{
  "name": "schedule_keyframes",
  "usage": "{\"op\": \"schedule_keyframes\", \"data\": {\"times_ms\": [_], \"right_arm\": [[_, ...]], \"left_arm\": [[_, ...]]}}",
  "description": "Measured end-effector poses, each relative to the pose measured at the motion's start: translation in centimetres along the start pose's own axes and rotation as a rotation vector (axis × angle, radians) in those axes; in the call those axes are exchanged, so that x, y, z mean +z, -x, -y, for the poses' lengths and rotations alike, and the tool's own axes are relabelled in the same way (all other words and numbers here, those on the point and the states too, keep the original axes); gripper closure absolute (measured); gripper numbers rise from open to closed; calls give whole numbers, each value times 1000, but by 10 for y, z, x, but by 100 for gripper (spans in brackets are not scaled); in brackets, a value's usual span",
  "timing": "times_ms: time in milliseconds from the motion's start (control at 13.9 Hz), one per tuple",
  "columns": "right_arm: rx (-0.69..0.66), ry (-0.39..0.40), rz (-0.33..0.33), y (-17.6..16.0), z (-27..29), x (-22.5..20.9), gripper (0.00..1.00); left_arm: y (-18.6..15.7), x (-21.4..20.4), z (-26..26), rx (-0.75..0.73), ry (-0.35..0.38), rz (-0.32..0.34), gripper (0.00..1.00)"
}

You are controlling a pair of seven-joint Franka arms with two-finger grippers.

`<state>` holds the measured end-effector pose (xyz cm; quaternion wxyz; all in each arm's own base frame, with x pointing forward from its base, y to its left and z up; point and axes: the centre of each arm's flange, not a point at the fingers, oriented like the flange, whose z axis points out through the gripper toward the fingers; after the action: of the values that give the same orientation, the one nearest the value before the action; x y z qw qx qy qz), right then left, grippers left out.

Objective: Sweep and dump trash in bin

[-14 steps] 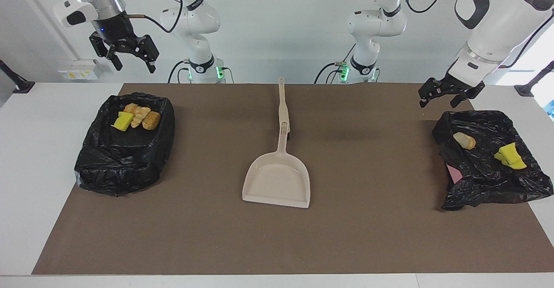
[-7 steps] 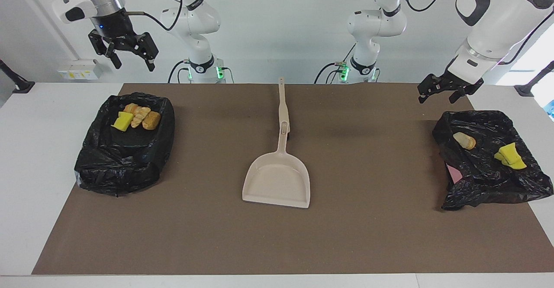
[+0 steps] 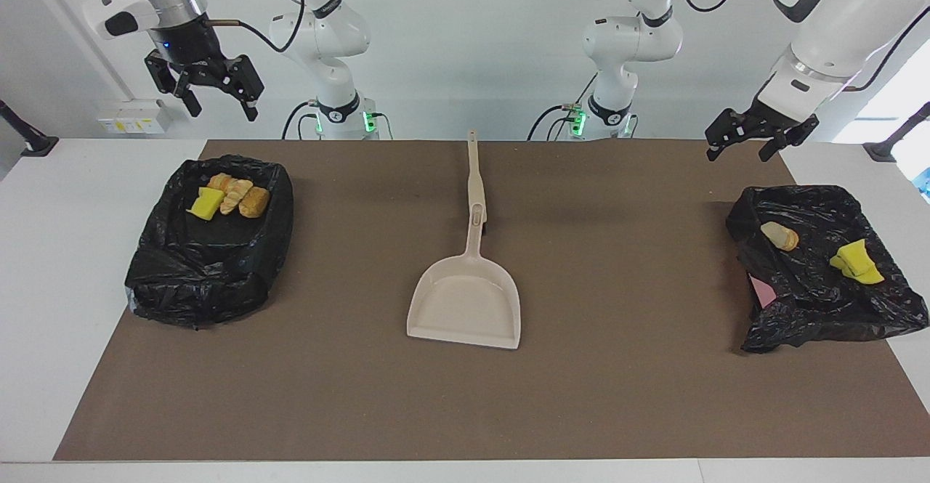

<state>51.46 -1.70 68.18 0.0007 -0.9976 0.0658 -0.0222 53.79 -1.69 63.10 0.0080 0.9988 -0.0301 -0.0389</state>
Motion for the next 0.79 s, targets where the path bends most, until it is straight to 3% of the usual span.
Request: {"op": "schedule_keyframes", "data": {"times_ms": [794], "right_arm": [[0, 0, 0, -2, 0, 0, 0]], "left_arm": [[4, -10, -3, 5, 0, -4, 0]]}}
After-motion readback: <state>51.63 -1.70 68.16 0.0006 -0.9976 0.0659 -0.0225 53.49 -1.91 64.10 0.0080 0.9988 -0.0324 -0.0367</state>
